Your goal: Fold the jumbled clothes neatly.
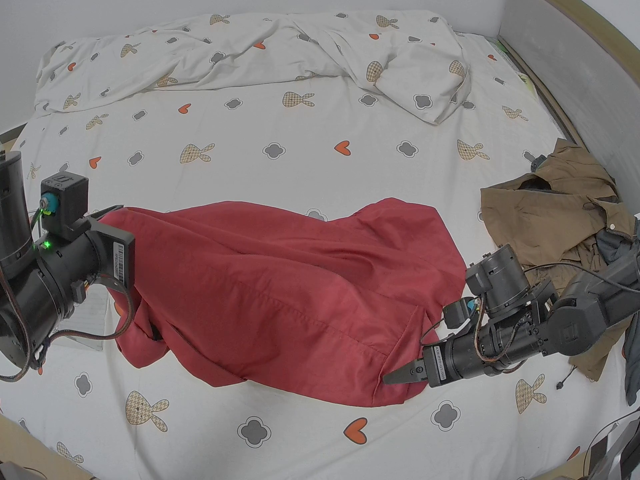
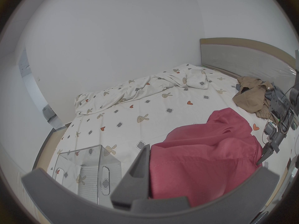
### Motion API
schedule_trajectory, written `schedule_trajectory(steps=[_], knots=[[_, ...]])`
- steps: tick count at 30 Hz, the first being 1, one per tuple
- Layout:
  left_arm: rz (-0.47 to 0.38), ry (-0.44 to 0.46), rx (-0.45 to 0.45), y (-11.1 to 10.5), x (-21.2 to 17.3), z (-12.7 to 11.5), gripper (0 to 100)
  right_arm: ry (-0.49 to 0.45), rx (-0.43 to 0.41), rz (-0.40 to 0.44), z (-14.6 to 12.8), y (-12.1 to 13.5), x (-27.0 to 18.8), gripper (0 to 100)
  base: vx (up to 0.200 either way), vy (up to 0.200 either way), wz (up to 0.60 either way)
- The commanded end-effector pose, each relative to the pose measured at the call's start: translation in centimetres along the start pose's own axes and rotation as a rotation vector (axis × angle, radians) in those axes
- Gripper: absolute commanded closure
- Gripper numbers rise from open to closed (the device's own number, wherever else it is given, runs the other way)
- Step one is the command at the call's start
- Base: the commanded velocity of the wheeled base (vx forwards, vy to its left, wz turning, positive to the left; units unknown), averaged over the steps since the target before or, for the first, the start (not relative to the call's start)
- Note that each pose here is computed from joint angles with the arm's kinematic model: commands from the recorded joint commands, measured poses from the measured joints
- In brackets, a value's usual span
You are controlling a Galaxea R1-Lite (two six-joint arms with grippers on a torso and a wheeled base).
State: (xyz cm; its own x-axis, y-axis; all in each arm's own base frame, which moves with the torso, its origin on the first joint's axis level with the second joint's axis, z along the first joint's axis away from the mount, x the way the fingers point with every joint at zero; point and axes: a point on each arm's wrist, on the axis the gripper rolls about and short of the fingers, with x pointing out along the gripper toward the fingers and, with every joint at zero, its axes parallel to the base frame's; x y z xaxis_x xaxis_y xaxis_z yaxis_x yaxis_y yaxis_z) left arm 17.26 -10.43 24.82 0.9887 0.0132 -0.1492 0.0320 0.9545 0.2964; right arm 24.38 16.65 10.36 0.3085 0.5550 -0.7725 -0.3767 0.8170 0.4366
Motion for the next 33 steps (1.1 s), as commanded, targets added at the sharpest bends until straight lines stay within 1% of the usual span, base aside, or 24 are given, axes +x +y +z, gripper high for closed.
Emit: schedule_trajectory(steps=[1,6,7,9,10,11,12,15,16,17,19,20,23,25,26,27,28,29,30,31,32,33], knots=[[0.001,-0.002,-0.002,0.1,-0.1,0.0,100,0.028,0.016,-0.007,-0.2,-0.2,1.2,100,0.000,0.000,0.00],[-0.001,0.008,0.005,0.0,-0.1,-0.4,100,0.035,0.021,-0.007,-0.6,-0.3,1.0,100,0.000,0.000,0.00],[-0.002,0.012,0.008,0.0,-0.1,-0.6,100,0.023,0.019,-0.003,-0.8,-0.2,0.4,100,0.000,0.000,0.00],[-0.002,0.016,0.011,0.0,-0.3,-0.8,100,-0.032,0.013,0.012,-0.7,0.2,-1.8,100,0.000,0.000,0.00],[-0.002,0.016,0.011,0.0,-0.3,-0.8,100,-0.032,0.013,0.012,-0.7,0.2,-1.8,100,0.000,0.000,0.00],[-0.004,0.022,0.015,0.1,-0.4,-1.1,100,-0.102,0.013,0.030,-0.9,0.5,-4.3,100,0.000,0.000,0.00],[-0.005,0.021,0.015,0.1,-0.5,-1.2,100,-0.125,0.016,0.036,-0.9,0.6,-5.1,100,0.000,0.000,0.00],[-0.010,0.037,0.027,0.2,-0.9,-2.1,100,-0.338,0.020,0.115,-2.0,2.2,-12.2,100,0.000,0.000,0.00],[-0.012,0.039,0.027,0.3,-1.0,-2.3,100,-0.394,0.014,0.140,-2.5,2.6,-14.0,100,0.000,0.000,0.00],[-0.012,0.042,0.027,0.3,-1.2,-2.5,100,-0.461,0.003,0.168,-3.2,3.2,-16.3,100,0.000,0.000,0.00],[-0.016,0.044,0.030,0.3,-1.4,-2.7,100,-0.510,-0.015,0.189,-4.2,3.7,-18.6,100,0.000,0.000,0.00],[-0.024,0.048,0.035,0.3,-1.7,-3.1,100,-0.556,-0.035,0.212,-5.4,4.5,-21.8,100,0.000,0.000,0.00],[-0.064,0.060,0.047,-0.3,-2.2,-4.0,100,-0.593,-0.066,0.250,-8.0,5.3,-26.1,100,0.000,0.000,0.00],[-0.096,0.072,0.047,-0.7,-2.7,-4.8,100,-0.647,-0.091,0.283,-10.1,5.6,-29.0,100,0.000,0.000,0.00],[-0.102,0.078,0.046,-0.8,-2.8,-5.0,100,-0.669,-0.096,0.289,-10.7,5.6,-29.8,100,0.000,0.000,0.00],[-0.102,0.078,0.046,-0.8,-2.8,-5.0,100,-0.669,-0.096,0.289,-10.7,5.6,-29.8,100,0.000,0.000,0.00],[-0.113,0.083,0.034,-0.8,-3.2,-5.6,100,-0.725,-0.111,0.307,-12.5,5.6,-31.5,100,0.000,0.000,0.00],[-0.113,0.083,0.034,-0.8,-3.2,-5.6,100,-0.725,-0.111,0.307,-12.5,5.6,-31.5,100,0.000,0.000,0.00],[-0.128,0.084,0.039,-0.7,-3.7,-6.1,100,-0.770,-0.121,0.316,-14.1,5.5,-32.9,100,0.000,0.000,0.00],[-0.135,0.090,0.046,-0.7,-3.9,-6.4,100,-0.790,-0.123,0.318,-14.9,5.6,-33.5,100,0.000,0.000,0.00],[-0.135,0.090,0.046,-0.7,-3.9,-6.4,100,-0.790,-0.123,0.318,-14.9,5.6,-33.5,100,0.000,0.000,0.00],[-0.154,0.101,0.066,-1.0,-4.2,-7.1,100,-0.816,-0.144,0.345,-16.2,5.8,-34.5,100,0.000,0.000,0.00]])
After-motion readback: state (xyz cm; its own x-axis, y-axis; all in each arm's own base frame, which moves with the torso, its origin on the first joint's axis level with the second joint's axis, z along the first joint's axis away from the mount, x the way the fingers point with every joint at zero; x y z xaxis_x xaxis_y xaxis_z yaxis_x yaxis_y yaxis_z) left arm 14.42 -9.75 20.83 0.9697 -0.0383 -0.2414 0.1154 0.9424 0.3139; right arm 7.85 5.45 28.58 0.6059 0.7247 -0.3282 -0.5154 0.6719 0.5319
